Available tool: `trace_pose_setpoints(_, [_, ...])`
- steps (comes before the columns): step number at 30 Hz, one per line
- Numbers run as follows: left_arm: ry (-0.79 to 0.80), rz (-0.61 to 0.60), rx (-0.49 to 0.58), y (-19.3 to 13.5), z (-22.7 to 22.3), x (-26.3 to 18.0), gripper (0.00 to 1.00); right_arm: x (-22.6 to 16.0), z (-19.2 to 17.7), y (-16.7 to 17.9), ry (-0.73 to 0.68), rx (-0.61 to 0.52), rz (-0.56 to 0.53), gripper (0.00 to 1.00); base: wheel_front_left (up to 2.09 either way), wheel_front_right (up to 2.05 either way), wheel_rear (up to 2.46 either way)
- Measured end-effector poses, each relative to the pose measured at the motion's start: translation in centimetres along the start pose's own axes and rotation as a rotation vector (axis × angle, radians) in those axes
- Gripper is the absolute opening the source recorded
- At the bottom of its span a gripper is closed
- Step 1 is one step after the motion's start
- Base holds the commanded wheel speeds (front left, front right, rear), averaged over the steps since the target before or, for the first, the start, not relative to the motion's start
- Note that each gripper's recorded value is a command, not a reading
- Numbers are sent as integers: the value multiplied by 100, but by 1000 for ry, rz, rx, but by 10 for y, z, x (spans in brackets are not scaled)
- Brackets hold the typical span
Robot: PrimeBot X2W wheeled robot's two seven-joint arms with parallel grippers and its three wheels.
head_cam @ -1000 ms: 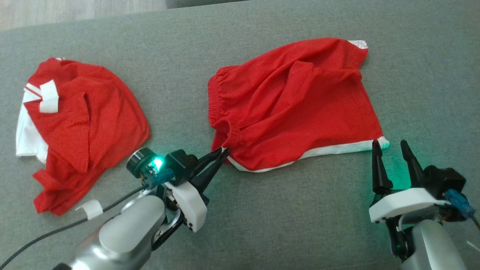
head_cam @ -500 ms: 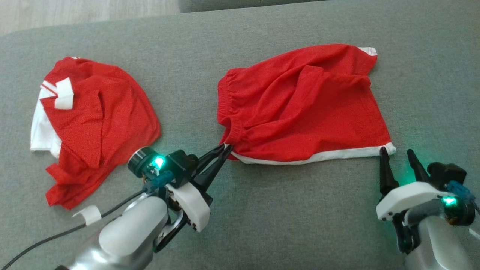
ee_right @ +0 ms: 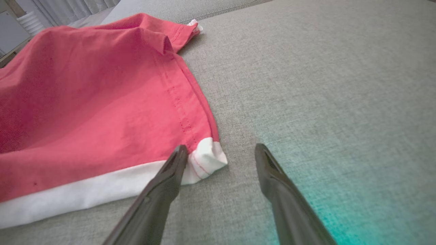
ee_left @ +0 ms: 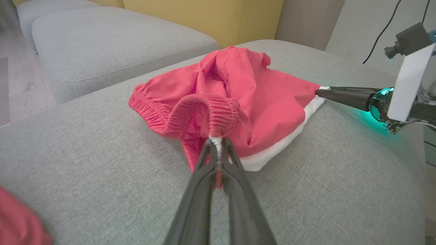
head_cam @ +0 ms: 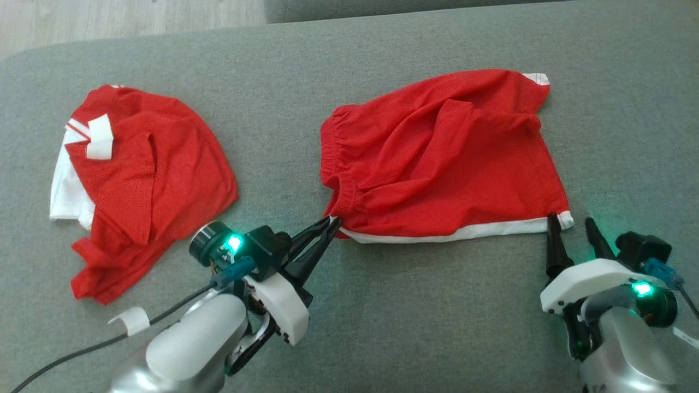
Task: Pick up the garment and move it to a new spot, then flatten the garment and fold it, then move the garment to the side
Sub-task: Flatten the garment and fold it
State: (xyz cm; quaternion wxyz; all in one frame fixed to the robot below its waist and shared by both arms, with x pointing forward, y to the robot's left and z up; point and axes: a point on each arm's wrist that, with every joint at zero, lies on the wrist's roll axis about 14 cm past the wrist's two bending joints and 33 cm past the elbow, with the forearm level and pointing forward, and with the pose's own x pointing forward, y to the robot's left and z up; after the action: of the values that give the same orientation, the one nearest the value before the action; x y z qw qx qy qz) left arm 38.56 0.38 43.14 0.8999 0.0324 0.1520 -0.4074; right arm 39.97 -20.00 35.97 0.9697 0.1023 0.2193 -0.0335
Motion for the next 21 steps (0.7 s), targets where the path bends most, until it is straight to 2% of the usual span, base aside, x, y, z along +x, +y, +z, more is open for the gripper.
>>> trace_pose_setpoints(1, [-1, 1, 1, 0, 0, 0, 0, 1, 0, 1, 2, -1, 2, 95, 0, 0, 0])
trace_pose_setpoints(2, [-2, 4, 2, 1, 1, 0, 0, 1, -1, 1, 4, -1, 5, 45, 0, 0, 0])
trace_pose_setpoints(3, [-2, 7, 2, 1, 1, 0, 0, 2, 0, 3, 6, -3, 8, 0, 0, 0, 0])
trace_pose_setpoints(6, [7, 11, -6, 1, -1, 0, 0, 5, 0, 7, 9, -9, 22, 0, 0, 0, 0])
trace_pose_setpoints(14, [25, 59, 17, 12, -2, -3, 0, 3, 9, 15, -40, 61, 39, 0, 0, 0, 0])
trace_pose_setpoints(18, [9, 69, 18, 14, 5, -4, 0, 2, 30, 25, -109, 113, 67, 0, 0, 0, 0])
trace_pose_setpoints(21, [-11, 87, 32, 19, 15, -7, 0, -1, 60, 32, -206, 155, 94, 0, 0, 0, 0])
